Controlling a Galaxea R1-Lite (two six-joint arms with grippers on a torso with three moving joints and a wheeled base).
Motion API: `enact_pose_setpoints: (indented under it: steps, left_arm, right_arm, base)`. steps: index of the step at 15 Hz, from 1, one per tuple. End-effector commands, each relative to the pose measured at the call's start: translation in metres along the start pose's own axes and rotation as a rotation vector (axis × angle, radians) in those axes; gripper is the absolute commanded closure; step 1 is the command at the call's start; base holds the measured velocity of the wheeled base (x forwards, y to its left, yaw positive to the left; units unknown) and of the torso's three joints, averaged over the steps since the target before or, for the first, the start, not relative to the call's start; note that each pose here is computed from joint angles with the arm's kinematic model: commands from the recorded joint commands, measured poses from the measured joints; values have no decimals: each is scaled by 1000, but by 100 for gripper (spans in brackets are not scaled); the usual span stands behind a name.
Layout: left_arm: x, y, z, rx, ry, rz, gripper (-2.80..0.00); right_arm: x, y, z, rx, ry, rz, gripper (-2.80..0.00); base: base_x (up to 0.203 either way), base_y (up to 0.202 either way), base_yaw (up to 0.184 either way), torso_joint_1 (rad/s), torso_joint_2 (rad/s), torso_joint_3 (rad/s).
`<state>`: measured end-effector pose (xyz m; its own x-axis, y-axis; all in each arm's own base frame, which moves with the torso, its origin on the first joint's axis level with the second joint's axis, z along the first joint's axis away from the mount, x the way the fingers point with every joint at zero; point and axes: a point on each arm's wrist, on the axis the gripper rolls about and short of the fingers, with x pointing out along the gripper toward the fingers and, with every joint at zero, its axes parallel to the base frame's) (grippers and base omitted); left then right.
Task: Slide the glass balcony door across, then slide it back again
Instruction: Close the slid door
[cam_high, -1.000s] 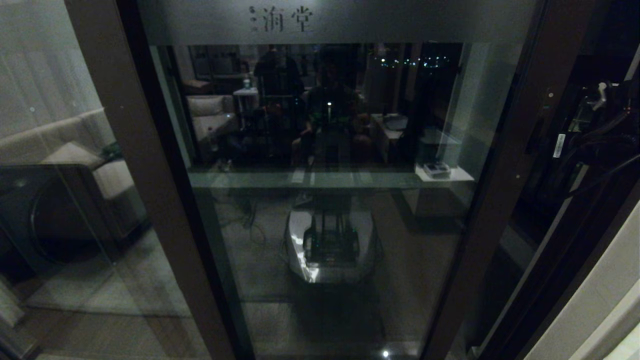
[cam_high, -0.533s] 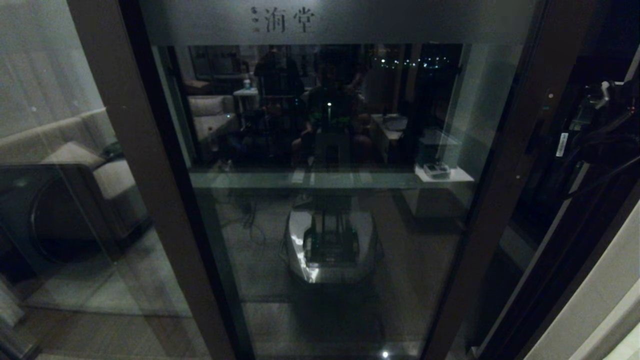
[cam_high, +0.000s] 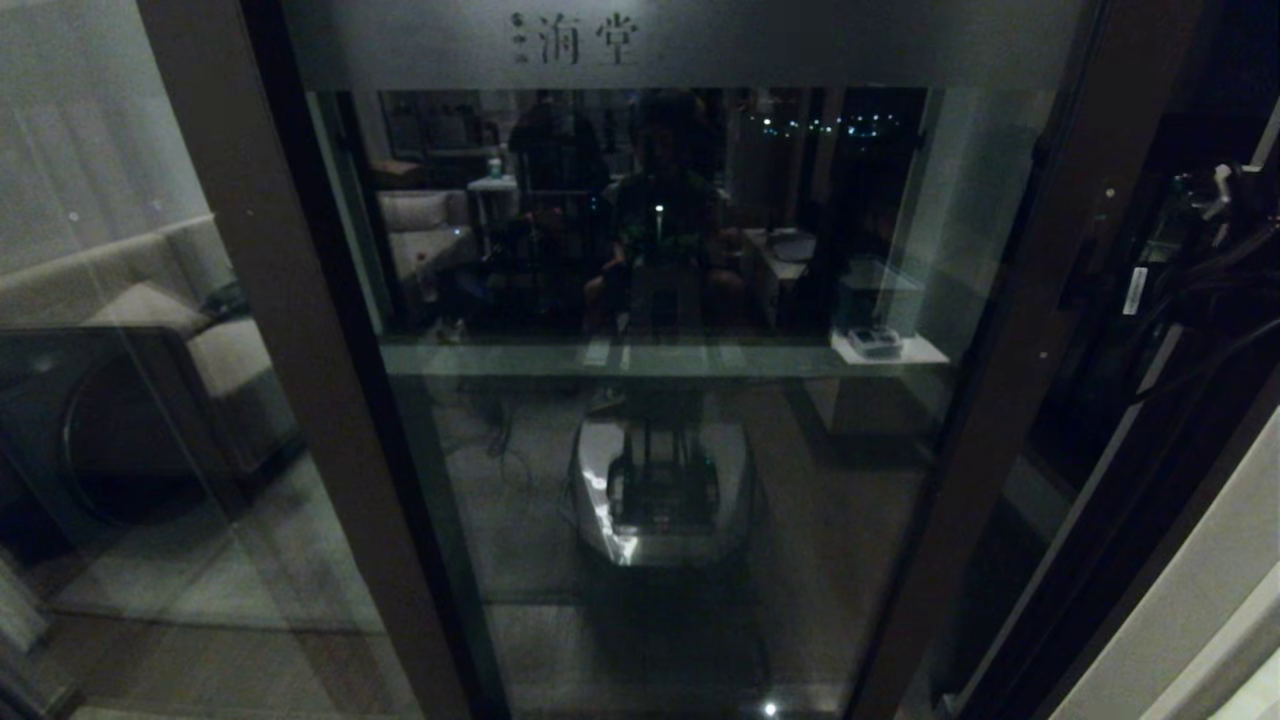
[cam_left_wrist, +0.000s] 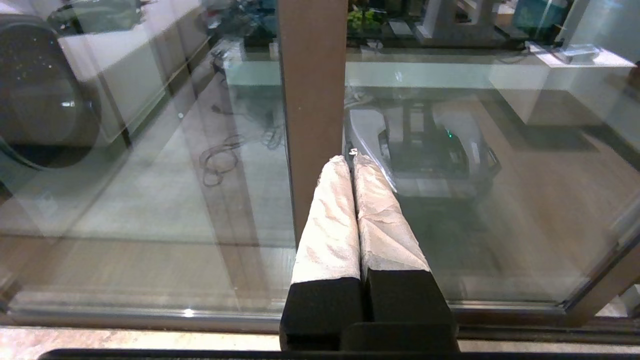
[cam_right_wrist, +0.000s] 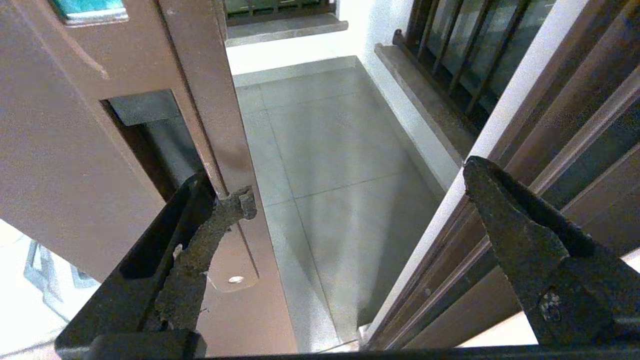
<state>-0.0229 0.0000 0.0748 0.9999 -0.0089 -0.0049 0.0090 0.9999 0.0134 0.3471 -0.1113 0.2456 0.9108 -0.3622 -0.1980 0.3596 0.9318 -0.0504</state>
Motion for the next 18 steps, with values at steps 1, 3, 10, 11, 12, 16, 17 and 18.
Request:
enact_pose_setpoints:
  steps: [1,3,10,11,12,16,17,18]
  left_arm:
    - [0,0,0,0,0,0,0]
    - [0,0,0,0,0,0,0]
    - [0,0,0,0,0,0,0]
    - [0,0,0,0,0,0,0]
    - [0,0,0,0,0,0,0]
    - [0,0,0,0,0,0,0]
    - [0,0,0,0,0,0,0]
    - [0,0,0,0,0,0,0]
  right_arm:
    - [-1,-3,0,0,2,-11,-280]
    - [-1,-4,0,1,1,-15,-280]
    - [-2,-12,1,5,-4,-34,-280]
    - [-3,-13,2,6,-6,-37,-280]
    - [-4,-14,3,8,-9,-40,-280]
    - [-10,-16,8,8,-26,-33,-280]
    - [-12,-16,8,9,-28,-32,-280]
    - [-15,-16,8,8,-25,-31,-280]
  base:
    - [0,0,0,0,0,0]
    - [0,0,0,0,0,0]
    - [0,0,0,0,0,0]
    - [0,0,0,0,0,0]
    - [0,0,0,0,0,0]
    - [0,0,0,0,0,0]
    - [0,0,0,0,0,0]
    - [0,0,0,0,0,0]
